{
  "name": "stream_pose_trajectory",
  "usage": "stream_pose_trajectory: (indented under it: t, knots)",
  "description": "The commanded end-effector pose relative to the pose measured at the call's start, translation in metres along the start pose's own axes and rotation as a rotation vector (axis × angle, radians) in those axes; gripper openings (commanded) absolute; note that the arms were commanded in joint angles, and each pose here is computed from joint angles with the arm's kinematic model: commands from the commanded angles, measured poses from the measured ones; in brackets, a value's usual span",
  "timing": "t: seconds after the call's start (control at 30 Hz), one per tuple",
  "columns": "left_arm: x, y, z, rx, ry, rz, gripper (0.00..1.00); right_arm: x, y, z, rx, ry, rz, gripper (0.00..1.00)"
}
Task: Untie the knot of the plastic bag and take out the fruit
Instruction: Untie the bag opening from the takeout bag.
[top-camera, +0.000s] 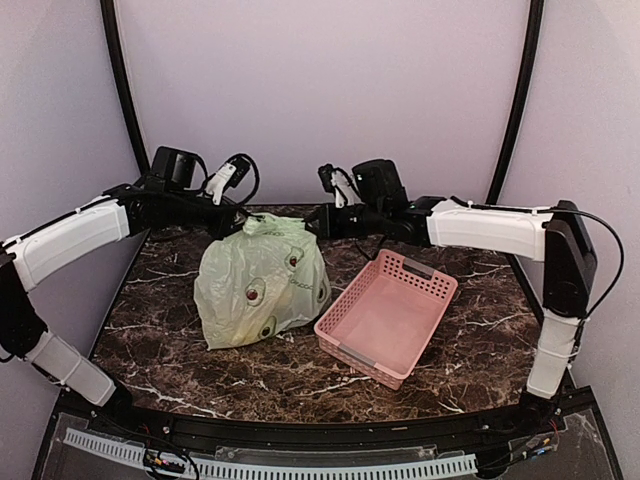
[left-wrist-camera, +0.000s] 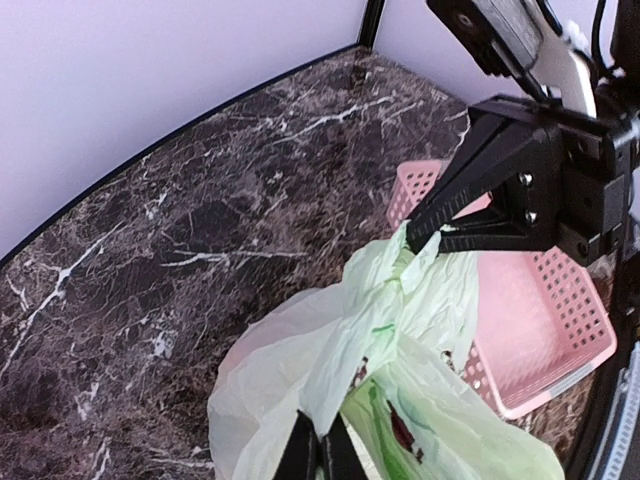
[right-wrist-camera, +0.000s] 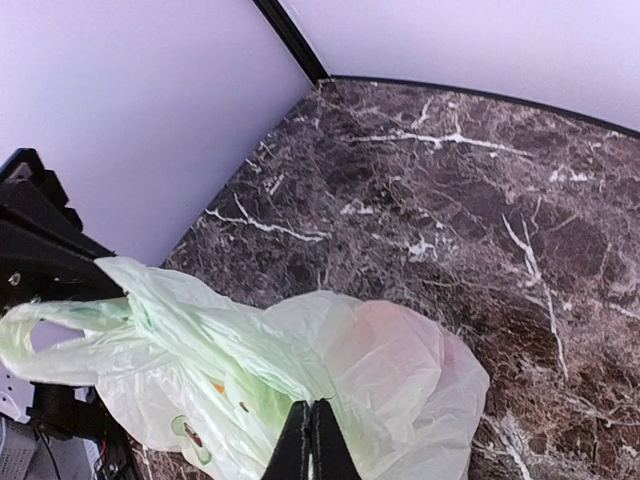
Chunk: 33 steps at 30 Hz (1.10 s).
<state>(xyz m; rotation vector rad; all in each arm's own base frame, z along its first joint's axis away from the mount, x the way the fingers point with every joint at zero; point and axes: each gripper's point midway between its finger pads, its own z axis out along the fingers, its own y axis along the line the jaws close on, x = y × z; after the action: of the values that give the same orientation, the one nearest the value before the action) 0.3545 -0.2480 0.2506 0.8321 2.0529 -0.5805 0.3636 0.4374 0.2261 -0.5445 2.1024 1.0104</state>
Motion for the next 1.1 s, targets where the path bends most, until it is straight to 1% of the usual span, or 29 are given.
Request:
stream_pose_trajectory:
  t: [0.0,0.13,0.27,0.4,0.57,0.63,0.73,0.8,0.87,0.9,1.0,1.07]
  knots:
    - [-0.049,0.011,-0.045,0.044,-0.182,-0.102,0.01,-0.038,-0.003,-0.029,0.03,-0.153,-0.02,0.0]
    - [-0.062,0.02,-0.061,0.031,-0.231,-0.113,0.01,-0.04,-0.004,-0.043,0.044,-0.201,-0.042,0.0]
    - [-0.053,0.039,-0.068,-0.028,-0.232,-0.145,0.01,-0.032,-0.012,-0.052,0.063,-0.238,-0.043,0.0]
    - [-0.044,0.045,-0.073,-0.032,-0.237,-0.158,0.01,-0.017,-0.024,-0.05,0.095,-0.214,-0.018,0.0]
    - [-0.023,0.03,-0.063,0.058,-0.213,-0.141,0.01,0.005,-0.032,-0.04,0.096,-0.157,0.01,0.0]
    - [-0.018,0.019,-0.062,0.111,-0.221,-0.104,0.01,0.006,-0.025,-0.04,0.053,-0.155,-0.009,0.0]
    - [-0.014,0.0,-0.064,0.219,-0.225,-0.068,0.01,0.0,0.005,-0.046,-0.086,-0.157,-0.103,0.01]
    - [-0.014,-0.006,-0.065,0.26,-0.222,-0.054,0.01,-0.003,0.023,-0.049,-0.165,-0.139,-0.164,0.15]
    - [-0.014,-0.01,-0.065,0.283,-0.214,-0.047,0.01,-0.01,0.036,-0.052,-0.213,-0.13,-0.203,0.4]
    - [-0.012,-0.012,-0.066,0.296,-0.208,-0.045,0.01,-0.012,0.041,-0.053,-0.23,-0.127,-0.216,0.48]
    - [-0.011,-0.016,-0.066,0.321,-0.205,-0.042,0.01,-0.019,0.048,-0.051,-0.252,-0.123,-0.233,0.67]
    - [-0.012,-0.019,-0.068,0.335,-0.211,-0.035,0.01,-0.022,0.05,-0.048,-0.267,-0.115,-0.248,0.77]
